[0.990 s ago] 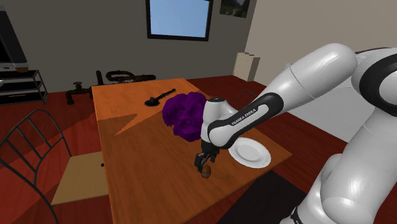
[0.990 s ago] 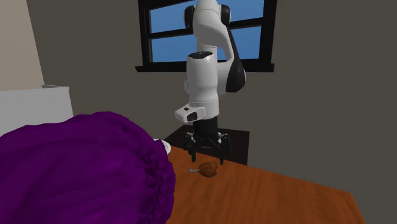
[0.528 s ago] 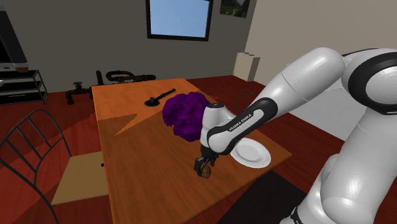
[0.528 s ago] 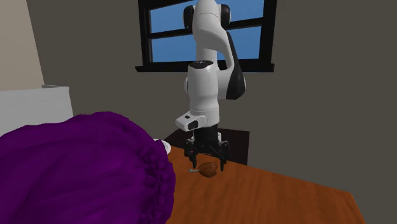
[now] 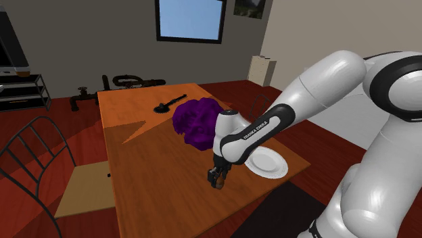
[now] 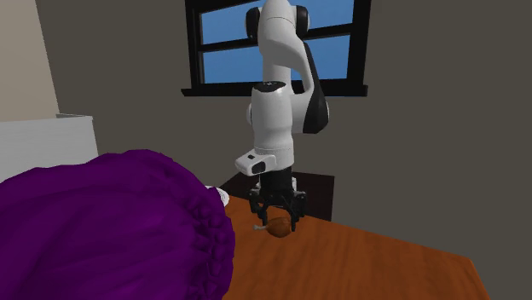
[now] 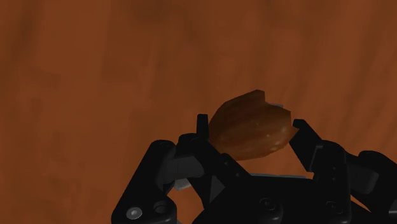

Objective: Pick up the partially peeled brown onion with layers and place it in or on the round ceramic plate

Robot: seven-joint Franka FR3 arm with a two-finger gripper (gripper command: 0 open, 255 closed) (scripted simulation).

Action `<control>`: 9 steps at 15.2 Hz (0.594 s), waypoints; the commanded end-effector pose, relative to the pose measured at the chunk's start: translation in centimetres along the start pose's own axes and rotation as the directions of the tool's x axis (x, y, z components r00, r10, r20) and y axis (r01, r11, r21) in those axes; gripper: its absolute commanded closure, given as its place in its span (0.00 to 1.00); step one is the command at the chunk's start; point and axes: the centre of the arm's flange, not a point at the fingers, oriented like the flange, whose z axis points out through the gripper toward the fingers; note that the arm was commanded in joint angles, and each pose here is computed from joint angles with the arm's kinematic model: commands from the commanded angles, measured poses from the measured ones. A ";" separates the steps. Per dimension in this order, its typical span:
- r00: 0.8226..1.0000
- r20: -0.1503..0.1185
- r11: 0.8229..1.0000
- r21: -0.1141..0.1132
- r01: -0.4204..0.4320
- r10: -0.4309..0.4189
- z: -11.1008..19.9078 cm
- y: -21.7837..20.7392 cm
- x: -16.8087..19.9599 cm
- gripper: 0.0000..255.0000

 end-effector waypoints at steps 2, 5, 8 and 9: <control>1.000 0.000 1.000 0.000 0.000 0.000 0.0 0.0 0.0 1.00; 1.000 0.000 1.000 0.000 0.000 0.000 0.0 0.0 0.0 1.00; 1.000 0.000 1.000 0.000 0.000 0.000 -1.0 -0.1 -0.1 1.00; 1.000 0.000 1.000 0.000 0.000 0.000 -1.6 -0.1 -0.1 1.00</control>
